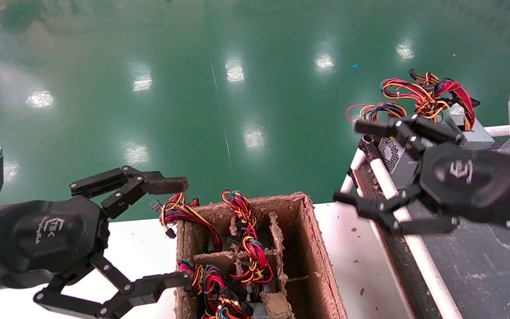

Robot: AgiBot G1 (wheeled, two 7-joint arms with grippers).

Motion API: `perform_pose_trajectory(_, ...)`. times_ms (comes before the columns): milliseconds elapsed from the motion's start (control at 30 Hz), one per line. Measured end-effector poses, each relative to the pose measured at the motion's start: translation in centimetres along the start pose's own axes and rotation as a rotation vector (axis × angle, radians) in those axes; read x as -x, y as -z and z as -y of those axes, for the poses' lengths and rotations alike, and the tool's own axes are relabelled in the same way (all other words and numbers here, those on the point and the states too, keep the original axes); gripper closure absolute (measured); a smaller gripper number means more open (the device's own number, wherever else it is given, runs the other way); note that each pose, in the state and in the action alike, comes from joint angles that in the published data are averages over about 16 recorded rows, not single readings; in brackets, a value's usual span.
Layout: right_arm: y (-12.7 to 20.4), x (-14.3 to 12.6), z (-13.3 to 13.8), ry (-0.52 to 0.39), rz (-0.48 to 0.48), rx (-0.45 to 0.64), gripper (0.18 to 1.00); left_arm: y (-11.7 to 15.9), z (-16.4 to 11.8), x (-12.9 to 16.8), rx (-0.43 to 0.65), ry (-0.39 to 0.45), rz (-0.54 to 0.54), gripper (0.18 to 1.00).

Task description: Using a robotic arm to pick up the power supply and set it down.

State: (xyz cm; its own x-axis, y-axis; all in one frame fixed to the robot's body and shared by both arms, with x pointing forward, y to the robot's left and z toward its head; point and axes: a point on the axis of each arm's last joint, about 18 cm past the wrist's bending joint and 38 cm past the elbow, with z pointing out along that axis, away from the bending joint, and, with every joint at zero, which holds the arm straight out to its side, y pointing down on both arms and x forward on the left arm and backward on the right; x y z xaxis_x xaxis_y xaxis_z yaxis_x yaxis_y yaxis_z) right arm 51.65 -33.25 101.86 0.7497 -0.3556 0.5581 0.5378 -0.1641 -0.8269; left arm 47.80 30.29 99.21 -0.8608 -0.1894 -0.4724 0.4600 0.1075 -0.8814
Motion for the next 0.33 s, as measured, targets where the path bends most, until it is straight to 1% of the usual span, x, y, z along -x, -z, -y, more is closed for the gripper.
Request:
perform_pose_trajectory(100,-0.3,1.5,0.1,-0.026,0.053,-0.009,0.178,0.0,0.0,0.0,0.0,0.0,0.0,0.184)
perform_pose_trajectory(333,-0.7,3.2,0.3,-0.057,0.115,-0.017,0.178,0.0,0.0,0.0,0.0,0.0,0.0,0.184)
